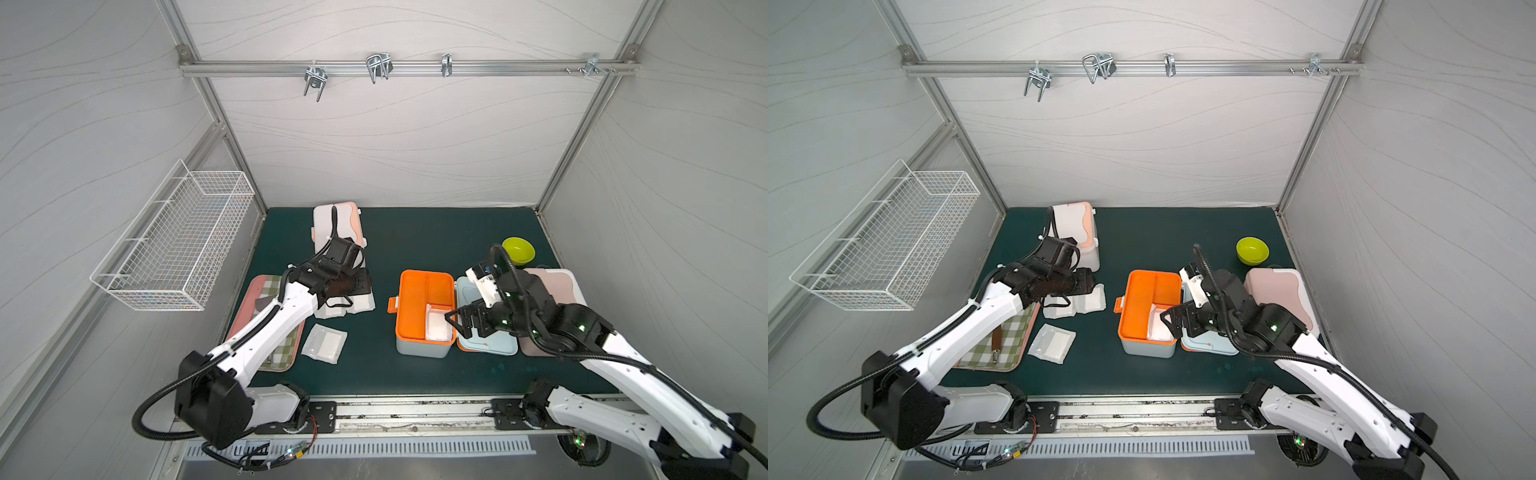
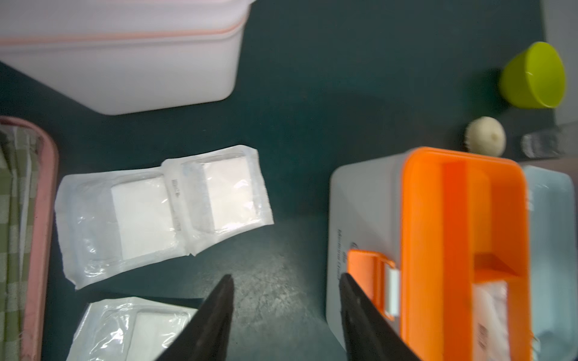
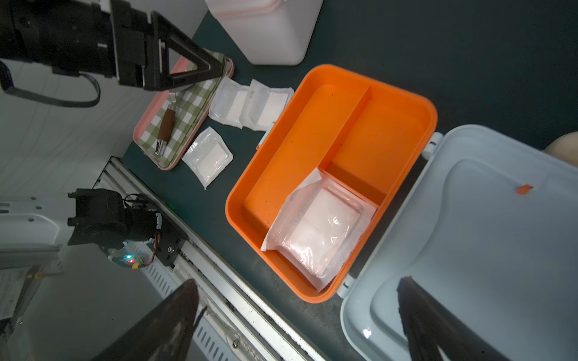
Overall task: Open first aid kits and take out gauze
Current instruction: Pick up the compartment layer from the first aid kit.
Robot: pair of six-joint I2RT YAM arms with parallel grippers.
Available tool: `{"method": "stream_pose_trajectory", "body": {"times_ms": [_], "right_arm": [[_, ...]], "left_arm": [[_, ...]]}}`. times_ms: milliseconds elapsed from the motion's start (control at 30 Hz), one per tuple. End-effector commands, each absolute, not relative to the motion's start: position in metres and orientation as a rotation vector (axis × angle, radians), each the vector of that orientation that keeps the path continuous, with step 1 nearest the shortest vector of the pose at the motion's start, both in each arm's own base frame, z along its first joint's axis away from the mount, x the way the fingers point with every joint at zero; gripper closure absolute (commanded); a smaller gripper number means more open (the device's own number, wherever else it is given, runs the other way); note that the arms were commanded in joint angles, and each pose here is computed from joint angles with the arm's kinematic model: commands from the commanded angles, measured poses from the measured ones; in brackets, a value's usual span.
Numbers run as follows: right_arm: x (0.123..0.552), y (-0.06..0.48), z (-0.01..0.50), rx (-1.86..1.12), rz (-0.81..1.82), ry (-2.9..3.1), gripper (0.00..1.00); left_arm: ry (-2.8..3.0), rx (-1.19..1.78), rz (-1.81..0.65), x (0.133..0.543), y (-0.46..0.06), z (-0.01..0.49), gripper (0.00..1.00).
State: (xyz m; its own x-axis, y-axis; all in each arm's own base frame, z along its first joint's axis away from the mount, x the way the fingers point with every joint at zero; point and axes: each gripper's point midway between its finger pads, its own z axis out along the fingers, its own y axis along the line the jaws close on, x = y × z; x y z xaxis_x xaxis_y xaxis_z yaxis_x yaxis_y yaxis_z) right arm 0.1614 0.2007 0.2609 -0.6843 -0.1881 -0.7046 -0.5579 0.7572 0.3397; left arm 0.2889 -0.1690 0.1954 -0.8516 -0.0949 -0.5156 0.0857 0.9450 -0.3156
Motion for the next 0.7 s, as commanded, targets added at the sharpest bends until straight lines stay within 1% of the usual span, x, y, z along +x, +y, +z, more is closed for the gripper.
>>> {"method": "stream_pose_trajectory", "body": {"times_ms": [0, 133, 267, 400, 467, 500, 567, 667], "right_arm": [[0.169, 0.166, 0.284, -0.444, 0.593, 2.181, 0.01], [0.172, 0.130, 0.294, -0.262, 0.526, 2.102, 0.01], [0.172, 0.104, 0.291, -0.128, 0.488, 2.075, 0.01], [0.171, 0.100, 0.281, -0.104, 0.476, 2.122, 0.01], [0.172, 0.104, 0.274, -0.112, 0.481, 2.163, 0.01], [0.172, 0.106, 0.269, -0.120, 0.485, 2.188, 0.01], [0.172, 0.113, 0.261, -0.133, 0.504, 2.231, 0.01], [0.173, 0.124, 0.247, -0.165, 0.542, 2.293, 0.01]], "left_arm": [[2.497, 0.068, -0.507, 0.268, -0.191, 0.231, 0.36], [2.483, 0.242, -0.505, 0.235, -0.232, 0.242, 0.16], [2.509, 0.370, -0.445, 0.216, -0.263, 0.237, 0.02], [2.527, 0.463, -0.374, 0.207, -0.289, 0.228, 0.01], [2.555, 0.482, -0.352, 0.206, -0.298, 0.218, 0.06], [2.571, 0.486, -0.342, 0.207, -0.302, 0.213, 0.11], [2.594, 0.488, -0.319, 0.210, -0.308, 0.204, 0.25], [2.625, 0.493, -0.302, 0.213, -0.318, 0.190, 0.42]]}}
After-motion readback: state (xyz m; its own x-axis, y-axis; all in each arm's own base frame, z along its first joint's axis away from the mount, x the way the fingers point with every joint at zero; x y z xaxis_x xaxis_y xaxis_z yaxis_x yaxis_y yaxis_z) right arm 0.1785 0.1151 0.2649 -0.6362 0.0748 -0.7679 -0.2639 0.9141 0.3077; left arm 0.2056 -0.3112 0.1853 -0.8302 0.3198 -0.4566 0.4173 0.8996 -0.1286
